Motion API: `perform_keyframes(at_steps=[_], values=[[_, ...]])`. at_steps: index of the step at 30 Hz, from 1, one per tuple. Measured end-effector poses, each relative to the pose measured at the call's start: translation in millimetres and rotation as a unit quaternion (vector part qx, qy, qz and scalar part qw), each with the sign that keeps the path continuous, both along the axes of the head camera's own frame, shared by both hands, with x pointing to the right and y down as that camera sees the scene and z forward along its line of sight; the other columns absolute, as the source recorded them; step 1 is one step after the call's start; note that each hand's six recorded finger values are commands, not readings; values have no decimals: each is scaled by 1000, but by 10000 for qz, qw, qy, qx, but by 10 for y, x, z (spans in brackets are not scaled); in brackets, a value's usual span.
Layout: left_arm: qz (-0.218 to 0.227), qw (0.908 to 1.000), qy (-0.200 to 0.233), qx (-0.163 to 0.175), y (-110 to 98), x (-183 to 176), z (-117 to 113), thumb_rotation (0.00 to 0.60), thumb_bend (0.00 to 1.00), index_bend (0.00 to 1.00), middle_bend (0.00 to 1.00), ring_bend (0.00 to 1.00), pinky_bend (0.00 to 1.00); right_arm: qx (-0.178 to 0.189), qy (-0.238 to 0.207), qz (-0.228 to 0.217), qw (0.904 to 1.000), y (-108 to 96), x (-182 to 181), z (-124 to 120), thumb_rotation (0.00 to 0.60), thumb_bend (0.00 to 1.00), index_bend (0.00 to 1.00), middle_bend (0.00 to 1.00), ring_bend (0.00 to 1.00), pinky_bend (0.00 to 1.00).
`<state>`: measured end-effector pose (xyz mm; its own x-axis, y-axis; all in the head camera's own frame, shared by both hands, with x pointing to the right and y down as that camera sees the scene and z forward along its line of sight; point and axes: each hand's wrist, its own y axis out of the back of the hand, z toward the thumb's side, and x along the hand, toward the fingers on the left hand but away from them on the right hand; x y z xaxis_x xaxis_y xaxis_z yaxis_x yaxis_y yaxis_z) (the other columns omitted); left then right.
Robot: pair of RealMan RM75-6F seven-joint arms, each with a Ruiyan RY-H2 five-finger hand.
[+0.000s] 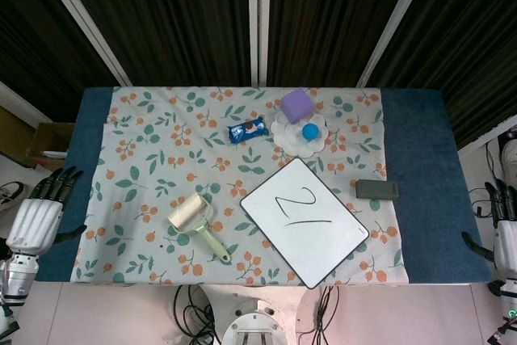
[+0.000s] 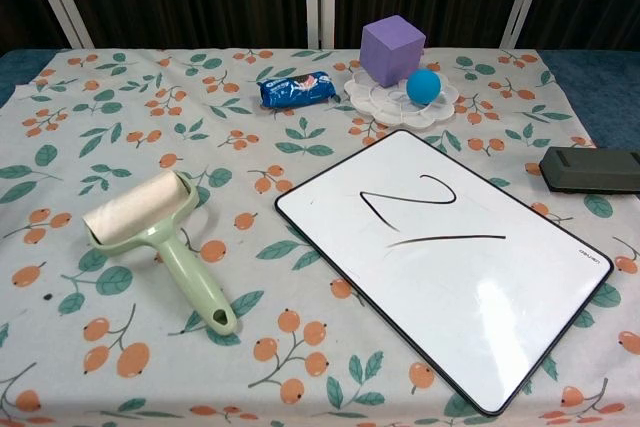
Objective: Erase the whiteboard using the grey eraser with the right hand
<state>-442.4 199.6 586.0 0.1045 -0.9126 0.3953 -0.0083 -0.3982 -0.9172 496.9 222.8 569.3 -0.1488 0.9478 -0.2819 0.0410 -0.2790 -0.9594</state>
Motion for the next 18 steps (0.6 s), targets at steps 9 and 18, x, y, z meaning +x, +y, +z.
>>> perform_keyframes(at_steps=[9,18], values=[[24,10000,6,35,35,-4,-38,600,0,65,61,36,160,-166,-80,5,9998,4,-45,45,600,76,0,0,0,0],[46,10000,-46,-37,27,25,9,600,0,65,61,36,160,-734,-75,-242,9970,-231,-284,286,600,123,0,0,0,0]])
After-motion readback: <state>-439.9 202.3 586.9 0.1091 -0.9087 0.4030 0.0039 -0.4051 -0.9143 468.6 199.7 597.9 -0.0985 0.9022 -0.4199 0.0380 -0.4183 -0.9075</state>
